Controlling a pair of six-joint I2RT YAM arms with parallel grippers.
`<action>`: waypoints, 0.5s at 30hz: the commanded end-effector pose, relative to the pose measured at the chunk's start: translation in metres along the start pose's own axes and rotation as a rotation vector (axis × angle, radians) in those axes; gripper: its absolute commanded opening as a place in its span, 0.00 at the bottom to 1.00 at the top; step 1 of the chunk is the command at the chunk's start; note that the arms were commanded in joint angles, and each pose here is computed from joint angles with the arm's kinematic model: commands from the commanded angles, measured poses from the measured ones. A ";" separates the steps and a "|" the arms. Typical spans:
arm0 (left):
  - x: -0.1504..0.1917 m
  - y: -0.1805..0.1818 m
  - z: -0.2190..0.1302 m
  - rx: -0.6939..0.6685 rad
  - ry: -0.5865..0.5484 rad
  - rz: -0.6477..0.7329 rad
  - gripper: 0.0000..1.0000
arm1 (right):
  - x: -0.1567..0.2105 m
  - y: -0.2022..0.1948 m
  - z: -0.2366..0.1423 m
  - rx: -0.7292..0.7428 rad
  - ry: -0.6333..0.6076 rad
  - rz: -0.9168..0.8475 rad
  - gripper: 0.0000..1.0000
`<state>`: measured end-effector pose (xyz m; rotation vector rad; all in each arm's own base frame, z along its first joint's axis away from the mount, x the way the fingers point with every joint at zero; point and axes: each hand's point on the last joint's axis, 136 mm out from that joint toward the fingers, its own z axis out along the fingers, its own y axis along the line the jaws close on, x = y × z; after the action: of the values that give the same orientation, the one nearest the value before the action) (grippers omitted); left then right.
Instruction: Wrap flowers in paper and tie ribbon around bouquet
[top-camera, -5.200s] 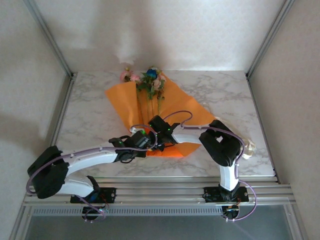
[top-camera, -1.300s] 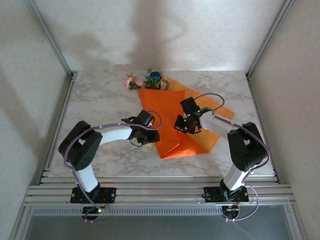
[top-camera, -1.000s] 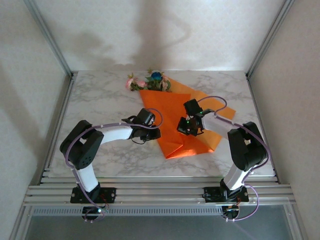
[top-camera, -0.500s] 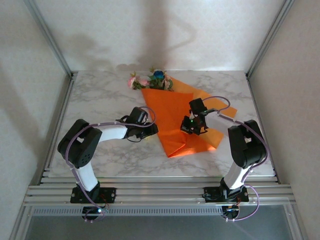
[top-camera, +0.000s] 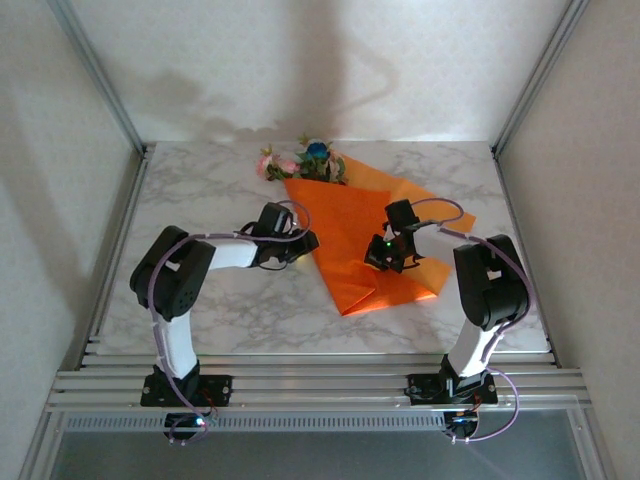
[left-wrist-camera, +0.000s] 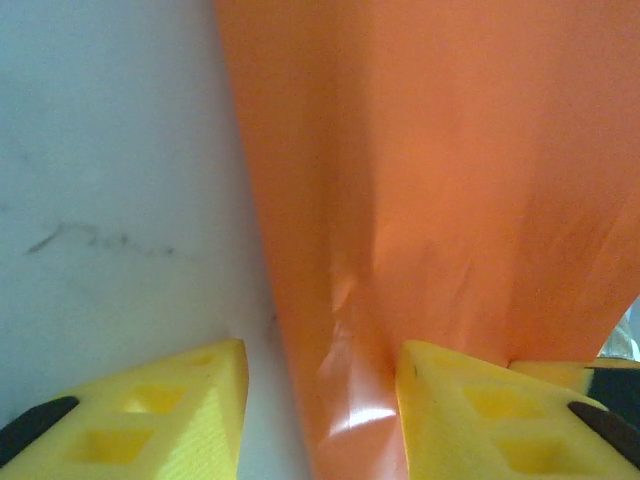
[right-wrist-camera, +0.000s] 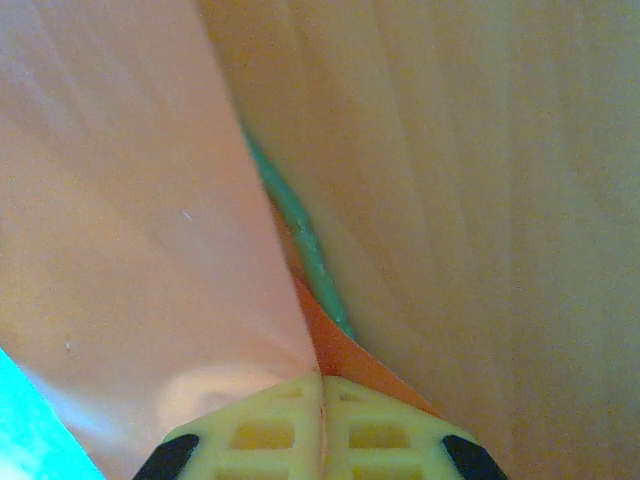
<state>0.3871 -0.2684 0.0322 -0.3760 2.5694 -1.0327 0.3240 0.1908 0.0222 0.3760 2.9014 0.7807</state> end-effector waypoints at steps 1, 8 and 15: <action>-0.010 -0.010 0.010 0.047 -0.013 0.003 0.42 | 0.006 -0.016 0.010 0.027 0.036 0.003 0.00; -0.017 -0.007 0.015 0.014 -0.022 0.020 0.06 | 0.010 -0.026 0.017 0.054 0.058 0.011 0.00; -0.035 -0.004 0.004 0.018 -0.078 0.008 0.08 | 0.013 -0.033 0.020 0.085 0.074 0.012 0.00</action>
<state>0.4040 -0.2737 0.0292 -0.3713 2.5482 -1.0492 0.3267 0.1960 0.0191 0.3334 2.8975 0.8330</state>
